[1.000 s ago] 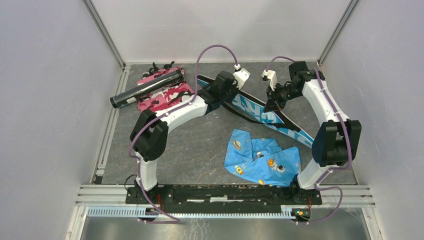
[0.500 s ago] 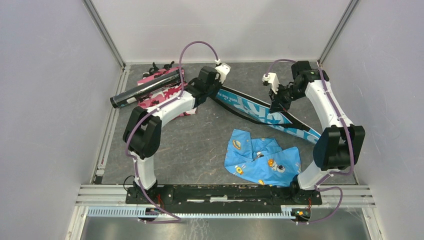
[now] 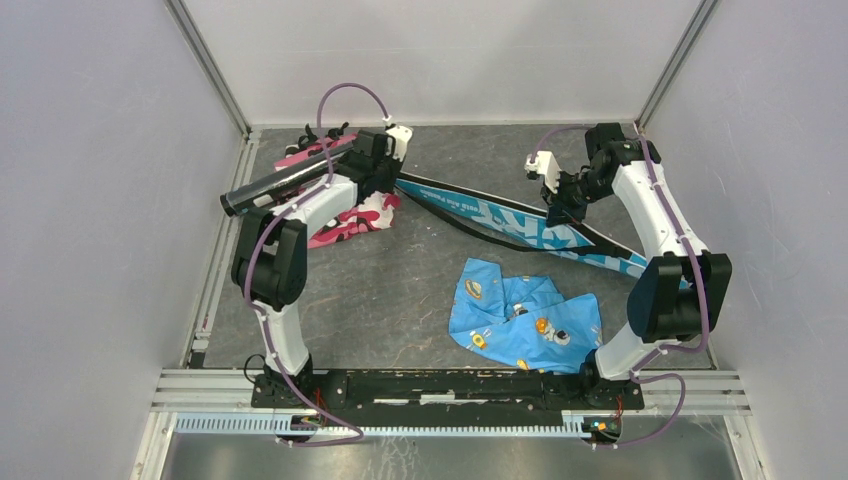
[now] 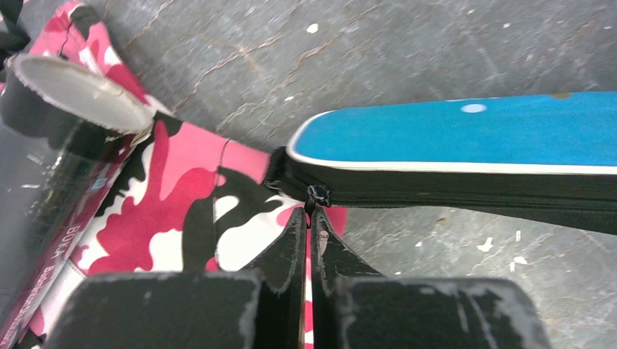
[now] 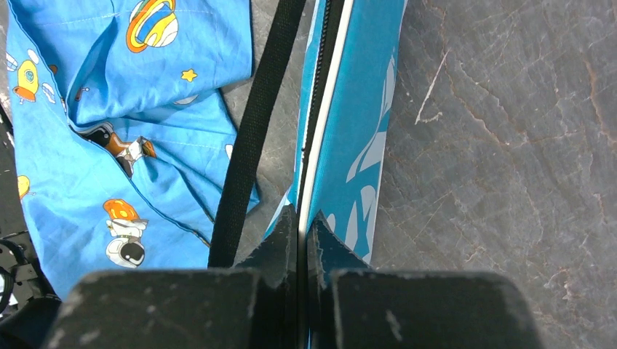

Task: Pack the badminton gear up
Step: Zip the racket bag at the center of the board.

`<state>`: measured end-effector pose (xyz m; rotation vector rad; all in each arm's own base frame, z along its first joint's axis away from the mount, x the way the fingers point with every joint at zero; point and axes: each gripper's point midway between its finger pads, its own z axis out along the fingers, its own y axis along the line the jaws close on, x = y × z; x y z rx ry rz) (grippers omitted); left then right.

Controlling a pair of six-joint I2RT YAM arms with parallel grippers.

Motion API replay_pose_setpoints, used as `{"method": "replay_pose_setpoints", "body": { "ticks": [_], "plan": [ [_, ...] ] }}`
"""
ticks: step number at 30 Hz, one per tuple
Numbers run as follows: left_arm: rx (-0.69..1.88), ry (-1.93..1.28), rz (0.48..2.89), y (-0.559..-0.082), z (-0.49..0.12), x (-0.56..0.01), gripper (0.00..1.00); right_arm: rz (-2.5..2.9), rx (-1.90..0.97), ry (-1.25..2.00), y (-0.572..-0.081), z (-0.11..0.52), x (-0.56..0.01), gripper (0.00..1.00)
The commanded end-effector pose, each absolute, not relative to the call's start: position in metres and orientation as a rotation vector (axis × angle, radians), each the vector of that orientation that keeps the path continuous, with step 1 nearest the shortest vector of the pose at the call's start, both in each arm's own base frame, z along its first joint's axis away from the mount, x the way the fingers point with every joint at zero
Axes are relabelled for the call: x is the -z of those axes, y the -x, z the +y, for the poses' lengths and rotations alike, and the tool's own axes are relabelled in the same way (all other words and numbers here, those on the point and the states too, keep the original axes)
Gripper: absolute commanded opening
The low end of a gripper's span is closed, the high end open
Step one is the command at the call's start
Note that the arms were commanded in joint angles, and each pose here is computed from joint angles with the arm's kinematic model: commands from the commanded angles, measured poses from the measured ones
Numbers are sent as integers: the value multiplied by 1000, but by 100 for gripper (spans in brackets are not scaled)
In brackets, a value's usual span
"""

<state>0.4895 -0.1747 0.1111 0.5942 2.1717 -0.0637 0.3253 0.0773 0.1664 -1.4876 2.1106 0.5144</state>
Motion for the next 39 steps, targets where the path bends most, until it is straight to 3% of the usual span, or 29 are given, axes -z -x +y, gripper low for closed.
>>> {"method": "replay_pose_setpoints", "body": {
  "ticks": [1, 15, 39],
  "plan": [
    [-6, -462, 2180, -504, -124, -126, 2, 2074, -446, 1564, -314, 63, -177, 0],
    [138, -534, 2334, -504, -115, -83, 2, 2064, -391, 1621, -316, 55, -175, 0],
    [184, -684, 2393, -503, -97, -69, 2, 2074, -314, 1677, -324, 28, -164, 0]
  ]
}}
